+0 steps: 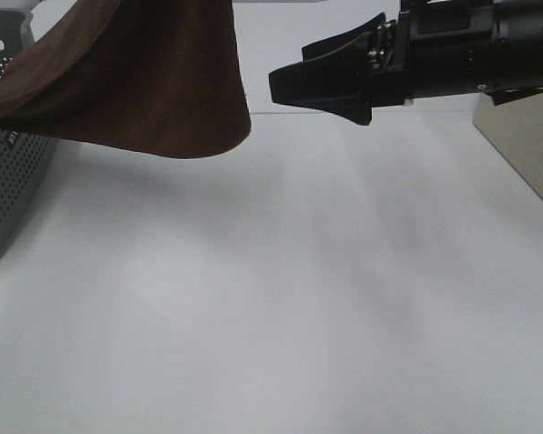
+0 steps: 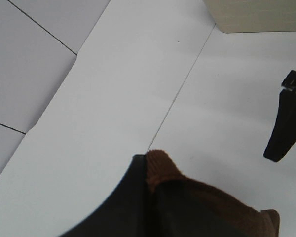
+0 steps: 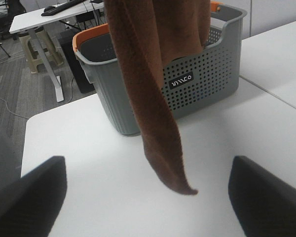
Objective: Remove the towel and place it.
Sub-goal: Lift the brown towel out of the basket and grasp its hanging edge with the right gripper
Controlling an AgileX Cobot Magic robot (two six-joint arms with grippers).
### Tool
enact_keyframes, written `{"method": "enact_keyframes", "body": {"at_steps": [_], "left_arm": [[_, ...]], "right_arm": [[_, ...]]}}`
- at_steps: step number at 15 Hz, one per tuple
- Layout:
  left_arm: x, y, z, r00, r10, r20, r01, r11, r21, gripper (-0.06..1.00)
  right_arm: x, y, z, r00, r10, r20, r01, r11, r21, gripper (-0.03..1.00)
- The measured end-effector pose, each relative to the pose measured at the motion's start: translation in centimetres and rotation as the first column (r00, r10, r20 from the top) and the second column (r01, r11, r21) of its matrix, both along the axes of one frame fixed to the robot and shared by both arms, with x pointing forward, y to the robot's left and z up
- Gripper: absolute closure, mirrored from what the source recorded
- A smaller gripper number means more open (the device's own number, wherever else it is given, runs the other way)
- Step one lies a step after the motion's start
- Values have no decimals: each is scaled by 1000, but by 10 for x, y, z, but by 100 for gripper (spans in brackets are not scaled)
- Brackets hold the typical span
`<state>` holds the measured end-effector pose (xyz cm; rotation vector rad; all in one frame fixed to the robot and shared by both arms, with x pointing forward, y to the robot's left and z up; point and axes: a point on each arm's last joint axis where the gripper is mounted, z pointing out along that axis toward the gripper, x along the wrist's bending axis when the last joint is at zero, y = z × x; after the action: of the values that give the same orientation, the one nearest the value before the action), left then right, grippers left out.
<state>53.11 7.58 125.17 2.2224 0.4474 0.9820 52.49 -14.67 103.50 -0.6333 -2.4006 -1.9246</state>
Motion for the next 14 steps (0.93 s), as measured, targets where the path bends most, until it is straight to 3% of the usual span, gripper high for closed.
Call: {"method": "enact_keyframes", "body": {"at_steps": [6, 12, 14], "left_arm": [[2, -4, 5, 998, -17, 56, 20, 998, -55, 94], [3, -7, 7, 997, -29, 74, 35, 995, -89, 94], [3, -7, 7, 997, -28, 72, 35, 995, -93, 94]], "right_arm": [[15, 12, -25, 996, 57, -62, -56, 998, 8, 12], [17, 46, -22, 992, 128, -19, -128, 992, -3, 12], [14, 53, -23, 990, 137, -16, -137, 990, -13, 21]]}}
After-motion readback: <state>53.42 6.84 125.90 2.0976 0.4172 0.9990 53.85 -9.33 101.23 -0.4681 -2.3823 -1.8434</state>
